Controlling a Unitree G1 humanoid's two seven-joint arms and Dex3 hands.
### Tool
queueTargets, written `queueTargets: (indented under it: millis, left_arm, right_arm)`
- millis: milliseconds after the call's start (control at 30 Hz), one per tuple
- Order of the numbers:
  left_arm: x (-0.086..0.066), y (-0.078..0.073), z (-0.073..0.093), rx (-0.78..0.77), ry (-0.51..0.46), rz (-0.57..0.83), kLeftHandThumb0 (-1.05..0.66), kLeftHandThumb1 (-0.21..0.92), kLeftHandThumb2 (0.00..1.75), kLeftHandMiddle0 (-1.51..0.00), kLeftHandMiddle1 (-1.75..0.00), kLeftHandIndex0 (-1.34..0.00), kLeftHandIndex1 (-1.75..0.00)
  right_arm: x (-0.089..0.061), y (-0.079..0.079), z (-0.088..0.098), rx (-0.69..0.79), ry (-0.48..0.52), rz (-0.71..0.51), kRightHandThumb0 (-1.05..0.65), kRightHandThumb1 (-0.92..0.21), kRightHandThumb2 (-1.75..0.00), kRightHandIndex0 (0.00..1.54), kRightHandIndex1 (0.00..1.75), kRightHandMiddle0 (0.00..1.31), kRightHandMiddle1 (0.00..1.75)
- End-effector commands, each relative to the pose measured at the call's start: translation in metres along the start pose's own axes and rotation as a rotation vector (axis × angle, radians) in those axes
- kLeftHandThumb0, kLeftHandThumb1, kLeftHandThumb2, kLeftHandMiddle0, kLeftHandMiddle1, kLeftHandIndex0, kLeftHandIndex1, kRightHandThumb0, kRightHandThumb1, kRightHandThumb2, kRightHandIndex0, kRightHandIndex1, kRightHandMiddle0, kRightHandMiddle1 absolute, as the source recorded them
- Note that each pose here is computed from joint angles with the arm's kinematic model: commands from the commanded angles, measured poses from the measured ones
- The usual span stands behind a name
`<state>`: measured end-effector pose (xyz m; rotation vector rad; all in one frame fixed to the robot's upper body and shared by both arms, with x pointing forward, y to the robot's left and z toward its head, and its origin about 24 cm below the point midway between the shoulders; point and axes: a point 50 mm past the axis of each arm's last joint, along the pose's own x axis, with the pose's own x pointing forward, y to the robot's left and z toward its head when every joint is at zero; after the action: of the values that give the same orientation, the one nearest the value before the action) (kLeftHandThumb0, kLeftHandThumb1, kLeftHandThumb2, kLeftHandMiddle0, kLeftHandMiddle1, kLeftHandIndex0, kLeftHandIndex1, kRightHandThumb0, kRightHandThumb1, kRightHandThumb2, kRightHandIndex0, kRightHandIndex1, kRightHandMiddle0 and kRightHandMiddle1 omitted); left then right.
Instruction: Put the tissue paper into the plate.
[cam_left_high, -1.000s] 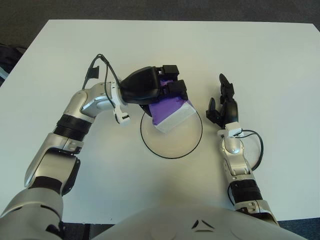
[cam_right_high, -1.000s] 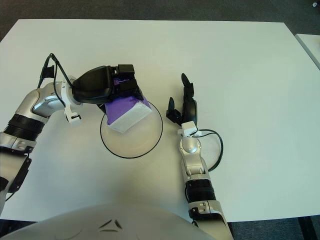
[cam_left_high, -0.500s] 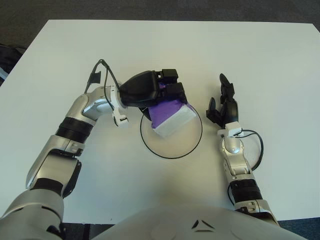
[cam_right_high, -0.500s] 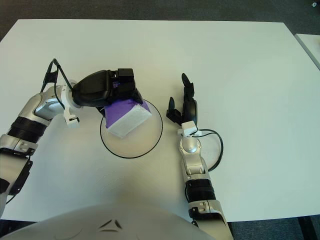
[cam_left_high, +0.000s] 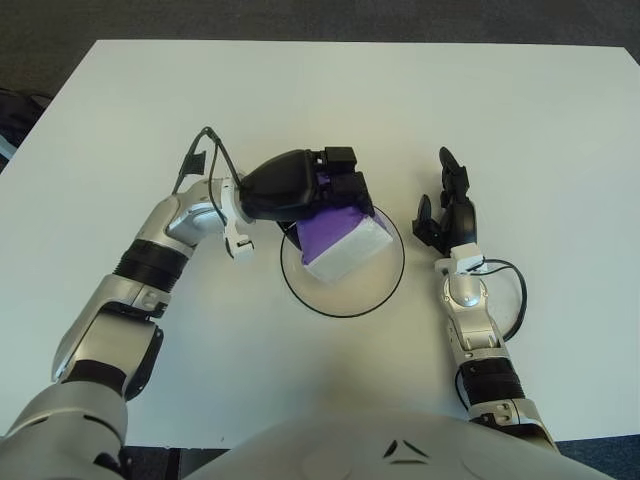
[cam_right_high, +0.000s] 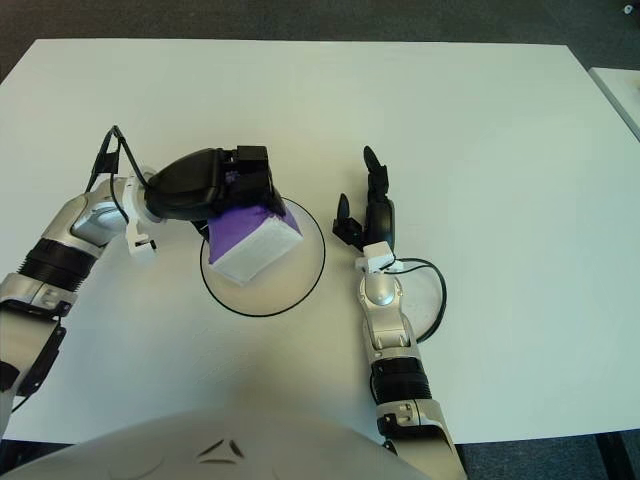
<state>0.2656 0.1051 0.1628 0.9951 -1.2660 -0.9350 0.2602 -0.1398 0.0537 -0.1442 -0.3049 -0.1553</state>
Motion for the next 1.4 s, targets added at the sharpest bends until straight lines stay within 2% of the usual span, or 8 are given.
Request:
queueTargets:
  millis: [0, 100, 167, 233, 333, 433, 733, 1367]
  left_arm:
    - [-0.001, -0.003, 0.002, -0.051, 0.016, 0.002, 0.00, 0.17, 1.48, -0.73, -1.73, -0.52, -1.70]
    - [-0.001, -0.003, 0.000, -0.095, 0.039, -0.013, -0.01, 0.42, 1.15, -0.55, -1.74, -0.43, -1.58]
    - [0.000, -0.003, 0.000, -0.108, 0.042, -0.027, -0.47, 0.71, 0.91, -0.29, -1.54, -0.18, -1.58]
    - [-0.002, -0.002, 0.002, -0.108, 0.044, -0.066, -0.64, 0.82, 0.82, -0.17, -1.38, -0.09, -1.48]
    - [-0.005, -0.001, 0.004, -0.090, 0.037, -0.125, -0.80, 0.89, 0.78, -0.07, -0.88, -0.03, -1.02]
    - [-0.007, 0.000, 0.006, -0.030, 0.010, -0.189, -0.91, 0.91, 0.85, -0.04, -0.49, -0.01, -0.70]
    - [-0.008, 0.002, 0.007, 0.072, -0.055, -0.242, -1.00, 0.92, 0.92, 0.00, -0.07, 0.00, -0.39]
    - [-0.007, 0.005, -0.001, 0.136, -0.140, -0.261, -1.05, 0.92, 0.70, 0.00, 0.00, 0.00, -0.31]
  right_arm:
    - [-0.021, -0.003, -0.030, -0.034, 0.165, 0.001, -0.74, -0.92, -0.88, 0.09, 0.00, 0.00, 0.31]
    - [-0.021, -0.003, -0.030, -0.038, 0.166, 0.001, -0.74, -0.92, -0.88, 0.09, 0.00, 0.00, 0.31]
    - [-0.021, -0.003, -0.029, -0.039, 0.166, 0.001, -0.73, -0.92, -0.88, 0.10, 0.01, 0.00, 0.32]
    - [-0.021, -0.002, -0.030, -0.040, 0.171, 0.002, -0.74, -0.92, -0.88, 0.10, 0.01, 0.00, 0.32]
    - [-0.022, -0.002, -0.030, -0.044, 0.176, 0.006, -0.74, -0.92, -0.88, 0.10, 0.01, 0.00, 0.33]
    - [-0.023, -0.003, -0.031, -0.058, 0.178, 0.019, -0.77, -0.92, -0.88, 0.09, 0.00, 0.00, 0.31]
    - [-0.024, -0.004, -0.033, -0.091, 0.191, 0.053, -0.83, -0.92, -0.86, 0.06, 0.00, 0.00, 0.29]
    - [-0.023, -0.008, -0.041, -0.108, 0.179, 0.068, -0.86, -0.92, -0.87, 0.07, 0.01, 0.00, 0.34]
